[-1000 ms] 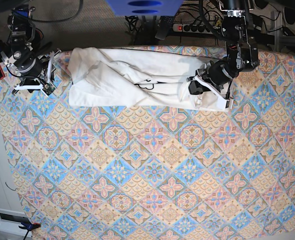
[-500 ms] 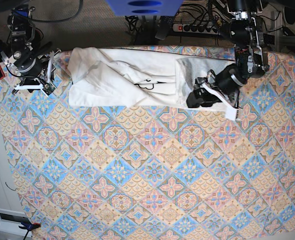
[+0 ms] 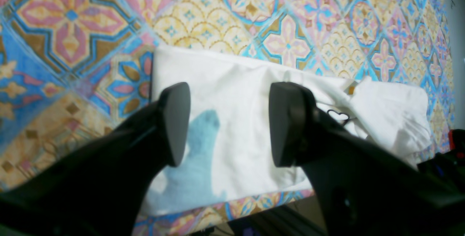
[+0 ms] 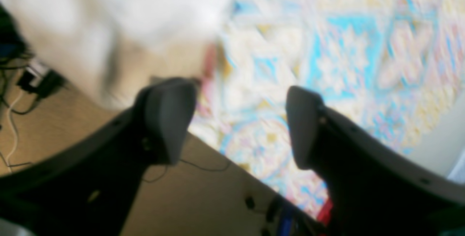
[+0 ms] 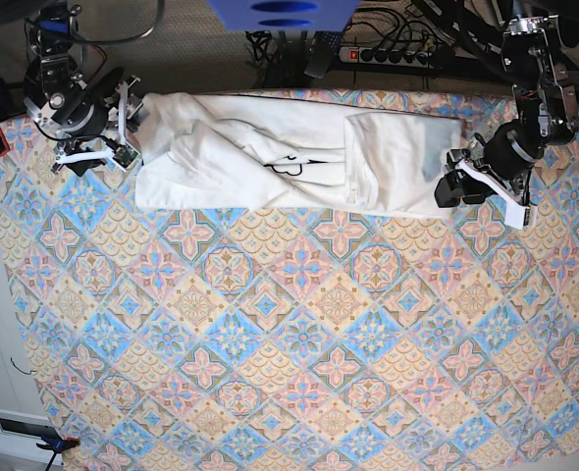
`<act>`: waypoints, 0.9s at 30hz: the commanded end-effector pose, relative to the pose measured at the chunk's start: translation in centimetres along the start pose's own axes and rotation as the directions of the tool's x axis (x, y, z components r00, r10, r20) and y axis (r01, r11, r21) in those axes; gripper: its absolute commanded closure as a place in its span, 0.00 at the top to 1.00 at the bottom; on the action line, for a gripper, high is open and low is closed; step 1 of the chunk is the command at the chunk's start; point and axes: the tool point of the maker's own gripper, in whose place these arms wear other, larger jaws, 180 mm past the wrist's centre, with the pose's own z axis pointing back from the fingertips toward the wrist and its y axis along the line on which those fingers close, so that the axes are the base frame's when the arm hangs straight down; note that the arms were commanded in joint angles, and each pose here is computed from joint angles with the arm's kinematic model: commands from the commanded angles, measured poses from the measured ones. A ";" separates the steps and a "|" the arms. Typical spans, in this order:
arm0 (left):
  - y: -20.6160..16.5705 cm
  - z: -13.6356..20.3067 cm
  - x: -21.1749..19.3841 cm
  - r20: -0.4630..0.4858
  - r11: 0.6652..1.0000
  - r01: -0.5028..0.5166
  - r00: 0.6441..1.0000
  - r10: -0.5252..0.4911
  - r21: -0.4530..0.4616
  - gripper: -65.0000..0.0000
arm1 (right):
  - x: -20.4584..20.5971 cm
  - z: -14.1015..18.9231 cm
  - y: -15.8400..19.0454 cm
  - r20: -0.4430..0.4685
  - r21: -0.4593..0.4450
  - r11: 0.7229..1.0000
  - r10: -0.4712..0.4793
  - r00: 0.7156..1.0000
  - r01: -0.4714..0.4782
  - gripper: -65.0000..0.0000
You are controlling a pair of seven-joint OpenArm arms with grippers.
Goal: Fold the T-shirt properly
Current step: 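Grasp the other strip end with the right gripper and push it inward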
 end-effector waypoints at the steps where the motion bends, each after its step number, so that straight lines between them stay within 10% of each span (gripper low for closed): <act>1: 0.3 0.3 1.0 0.026 1.000 0.013 1.000 -0.013 0.000 0.52 | 0.5 0.3 -0.4 0.017 -0.015 1.000 0.003 1.000 -0.002 0.68; 8: 0.6 -0.1 0.2 0.006 1.000 -0.008 1.000 0.008 0.002 0.52 | 3.3 1.0 0.6 0.180 0.103 0.978 -0.196 0.964 0.180 0.65; 15: 0.5 -0.1 0.3 0.008 1.000 -0.008 1.000 0.008 -0.001 0.52 | 6.3 3.3 -1.7 0.364 0.230 0.902 -0.428 0.827 0.366 0.65; 27: 0.8 -0.1 0.1 0.005 1.000 -0.015 1.000 0.015 0.005 0.52 | 7.8 0.6 -3.8 0.332 0.294 0.839 -0.539 0.774 0.458 0.65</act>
